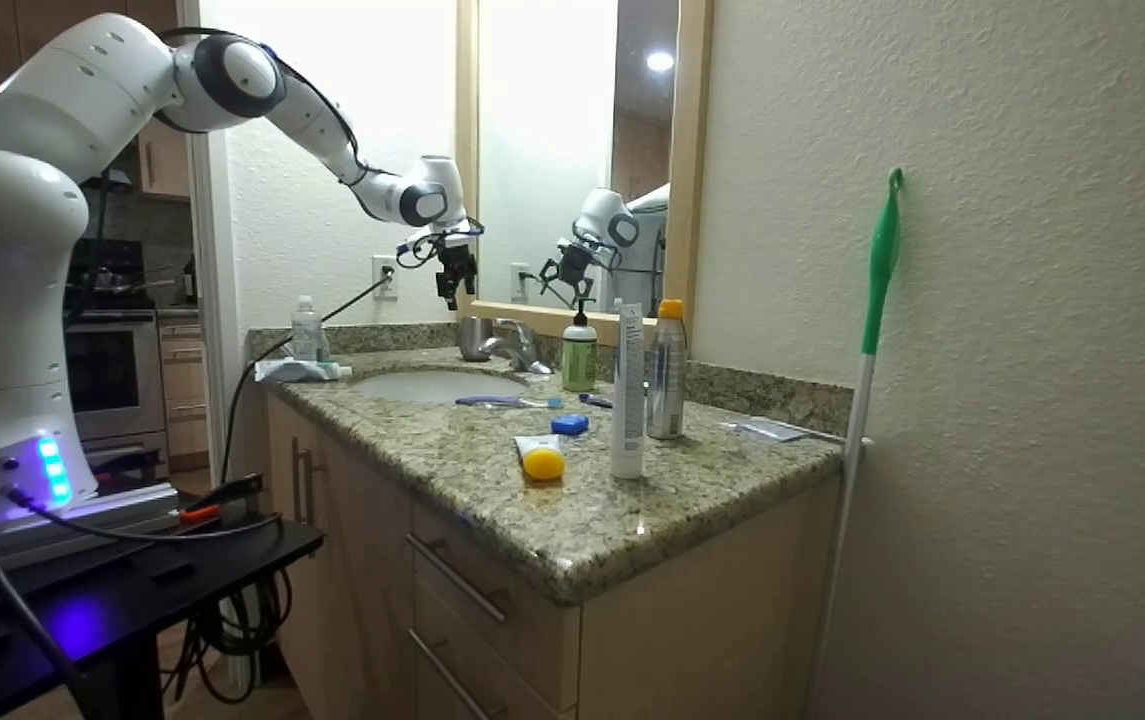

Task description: Get the silver cup on the countertop and place it near the white tube with a yellow lid

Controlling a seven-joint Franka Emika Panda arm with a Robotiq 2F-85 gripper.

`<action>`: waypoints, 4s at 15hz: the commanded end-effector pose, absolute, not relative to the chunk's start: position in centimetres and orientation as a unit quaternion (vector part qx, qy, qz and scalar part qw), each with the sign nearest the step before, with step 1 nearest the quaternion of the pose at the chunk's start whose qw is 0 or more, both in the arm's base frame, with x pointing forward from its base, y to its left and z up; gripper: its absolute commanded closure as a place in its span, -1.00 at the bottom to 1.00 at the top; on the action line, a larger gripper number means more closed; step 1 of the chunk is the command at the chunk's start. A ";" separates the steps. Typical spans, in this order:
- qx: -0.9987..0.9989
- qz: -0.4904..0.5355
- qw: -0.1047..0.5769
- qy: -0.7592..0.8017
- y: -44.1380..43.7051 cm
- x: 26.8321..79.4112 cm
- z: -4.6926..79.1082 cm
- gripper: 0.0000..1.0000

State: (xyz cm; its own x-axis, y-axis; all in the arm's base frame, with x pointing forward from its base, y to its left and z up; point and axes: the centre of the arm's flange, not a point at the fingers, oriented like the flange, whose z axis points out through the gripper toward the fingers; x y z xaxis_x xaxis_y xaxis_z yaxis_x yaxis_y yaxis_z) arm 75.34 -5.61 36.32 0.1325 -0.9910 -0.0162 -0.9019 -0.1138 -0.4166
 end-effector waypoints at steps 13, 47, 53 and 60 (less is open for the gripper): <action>-0.759 -0.127 0.137 0.624 -7.3 76.9 29.9 -1.00; -0.653 -0.163 0.005 0.740 -5.0 57.6 46.4 0.97; -0.638 -0.168 0.042 0.750 -6.0 56.8 49.4 0.87; -0.517 -0.133 0.014 0.845 -14.7 52.5 50.9 0.97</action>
State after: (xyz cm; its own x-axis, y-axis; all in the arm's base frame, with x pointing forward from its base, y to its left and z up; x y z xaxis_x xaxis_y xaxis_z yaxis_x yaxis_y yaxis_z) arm 55.29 -10.04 49.03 -0.3388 -0.9287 0.1507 -0.9187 0.2920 -0.2660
